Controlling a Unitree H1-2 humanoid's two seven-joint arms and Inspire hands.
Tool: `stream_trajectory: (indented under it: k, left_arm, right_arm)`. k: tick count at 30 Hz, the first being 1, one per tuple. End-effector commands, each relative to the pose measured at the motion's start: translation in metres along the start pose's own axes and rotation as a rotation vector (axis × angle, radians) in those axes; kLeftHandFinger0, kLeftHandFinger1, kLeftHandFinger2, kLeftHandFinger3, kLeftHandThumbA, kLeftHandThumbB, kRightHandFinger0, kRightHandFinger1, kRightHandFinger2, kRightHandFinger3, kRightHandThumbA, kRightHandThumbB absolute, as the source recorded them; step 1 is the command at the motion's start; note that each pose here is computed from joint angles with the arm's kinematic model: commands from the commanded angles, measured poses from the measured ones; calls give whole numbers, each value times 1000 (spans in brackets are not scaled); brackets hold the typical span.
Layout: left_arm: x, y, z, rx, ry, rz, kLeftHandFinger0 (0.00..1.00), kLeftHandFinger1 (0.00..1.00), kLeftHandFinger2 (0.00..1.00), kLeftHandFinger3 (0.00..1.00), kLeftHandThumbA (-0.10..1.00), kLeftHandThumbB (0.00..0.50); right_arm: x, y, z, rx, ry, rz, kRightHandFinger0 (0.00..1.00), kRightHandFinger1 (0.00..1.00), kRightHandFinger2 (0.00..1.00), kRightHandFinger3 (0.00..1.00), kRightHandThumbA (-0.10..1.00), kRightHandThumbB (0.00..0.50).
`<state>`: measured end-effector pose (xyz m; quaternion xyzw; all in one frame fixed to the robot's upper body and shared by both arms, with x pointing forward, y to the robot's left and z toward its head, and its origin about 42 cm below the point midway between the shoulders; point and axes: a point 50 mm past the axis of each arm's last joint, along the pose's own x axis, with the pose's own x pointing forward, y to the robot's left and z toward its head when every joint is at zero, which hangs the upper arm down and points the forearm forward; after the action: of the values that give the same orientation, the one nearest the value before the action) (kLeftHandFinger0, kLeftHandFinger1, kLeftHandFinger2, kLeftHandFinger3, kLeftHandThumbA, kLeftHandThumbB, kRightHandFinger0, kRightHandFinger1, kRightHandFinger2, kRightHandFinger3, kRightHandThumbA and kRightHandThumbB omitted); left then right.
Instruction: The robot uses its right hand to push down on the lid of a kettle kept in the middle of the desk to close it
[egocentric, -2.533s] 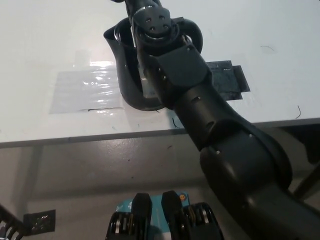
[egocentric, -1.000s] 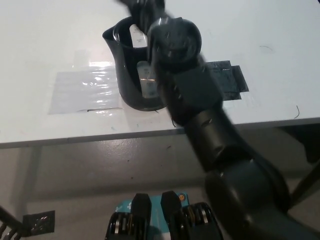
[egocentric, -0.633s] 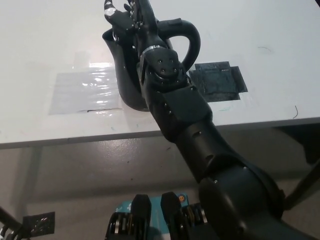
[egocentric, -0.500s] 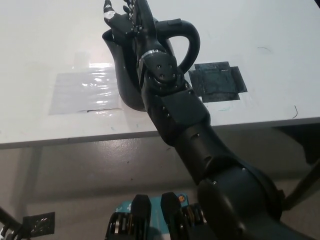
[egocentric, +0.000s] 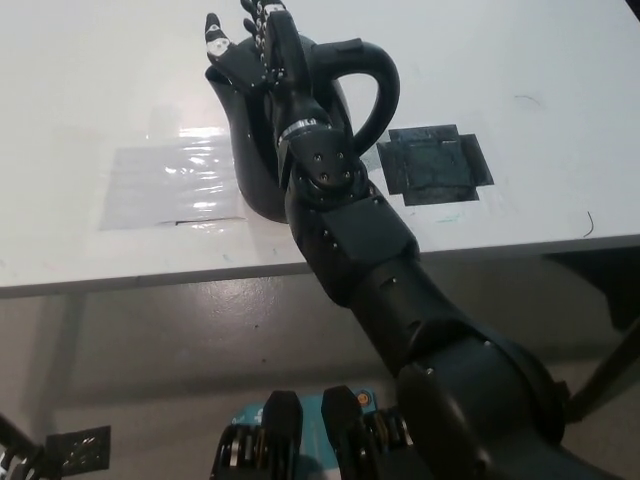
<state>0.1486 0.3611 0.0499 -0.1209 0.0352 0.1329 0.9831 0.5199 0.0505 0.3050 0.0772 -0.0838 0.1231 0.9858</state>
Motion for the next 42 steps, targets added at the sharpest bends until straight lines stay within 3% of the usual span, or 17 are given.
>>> stream_trajectory:
  k: [1, 5, 9, 13, 14, 16, 19, 21, 23, 27, 31, 35, 37, 40, 41, 42]
  left_arm:
    - [0, 4, 14, 16, -56, -14, 1000, 1000, 922, 998, 572, 226]
    - [3, 4, 17, 19, -70, -19, 1000, 1000, 921, 1000, 563, 200]
    - [2, 7, 17, 30, -62, -17, 1000, 1000, 924, 1000, 569, 218]
    - [1, 9, 20, 39, -55, -15, 1000, 1000, 923, 1000, 576, 225]
    - [1, 9, 20, 38, -53, -17, 1000, 1000, 924, 1000, 572, 213]
    - [3, 10, 21, 40, -50, -17, 1000, 1000, 927, 1000, 566, 205]
    - [2, 12, 20, 40, -43, -11, 1000, 1000, 929, 1000, 561, 204]
    - [0, 13, 19, 42, -35, -2, 1000, 1000, 932, 1000, 557, 229]
    - [-1, 13, 18, 40, -31, 0, 1000, 1000, 943, 1000, 540, 227]
    - [-1, 12, 16, 24, -24, 11, 1000, 1000, 939, 997, 527, 244]
    - [1, 12, 20, 50, -45, -1, 1000, 1000, 959, 1000, 587, 173]
    - [2, 13, 21, 36, -47, -2, 1000, 1000, 959, 1000, 563, 182]
    - [5, 14, 24, 38, -54, -3, 1000, 1000, 959, 1000, 560, 180]
    - [9, 13, 25, 30, -63, 11, 1000, 1000, 933, 1000, 549, 193]
    - [8, 14, 26, 35, -66, 13, 1000, 1000, 934, 1000, 559, 202]
    - [9, 14, 27, 36, -68, 10, 1000, 1000, 942, 1000, 570, 200]
  right_arm:
    - [-24, -15, -62, 4, 208, -37, 1000, 1000, 1000, 1000, 414, 59]
    - [-10, -10, -31, 14, 127, -7, 1000, 1000, 1000, 1000, 471, 51]
    - [-12, 2, 57, -44, -203, 55, 1000, 1000, 1000, 1000, 489, 80]
    - [-36, 4, 120, -64, -419, 113, 1000, 1000, 1000, 1000, 471, 65]
    - [-54, 0, 160, -120, -551, 145, 1000, 1000, 1000, 1000, 556, 71]
    - [-67, -5, 187, -137, -628, 166, 1000, 1000, 1000, 1000, 614, 113]
    - [-90, -13, 223, -125, -730, 204, 1000, 1000, 1000, 1000, 589, 128]
    - [-110, -21, 249, -92, -807, 236, 1000, 1000, 1000, 1000, 539, 93]
    - [-130, -32, 269, -66, -860, 261, 1000, 1000, 1000, 1000, 511, 100]
    - [-160, -50, 282, -61, -897, 293, 1000, 1000, 1000, 1000, 476, 82]
    - [-200, -78, 270, -95, -921, 280, 1000, 1000, 1000, 1000, 432, 81]
    - [-244, -120, 220, -144, -850, 223, 1000, 1000, 1000, 1000, 448, 78]
    - [-246, -121, 218, -156, -850, 216, 1000, 1000, 1000, 1000, 458, 77]
    - [-264, -152, 171, -164, -750, 177, 1000, 1000, 1000, 1000, 372, 12]
    - [-271, -163, 152, -166, -702, 122, 1000, 1000, 1000, 1000, 361, 32]
    - [-272, -168, 142, -175, -682, 112, 1000, 1000, 1000, 1000, 370, 14]
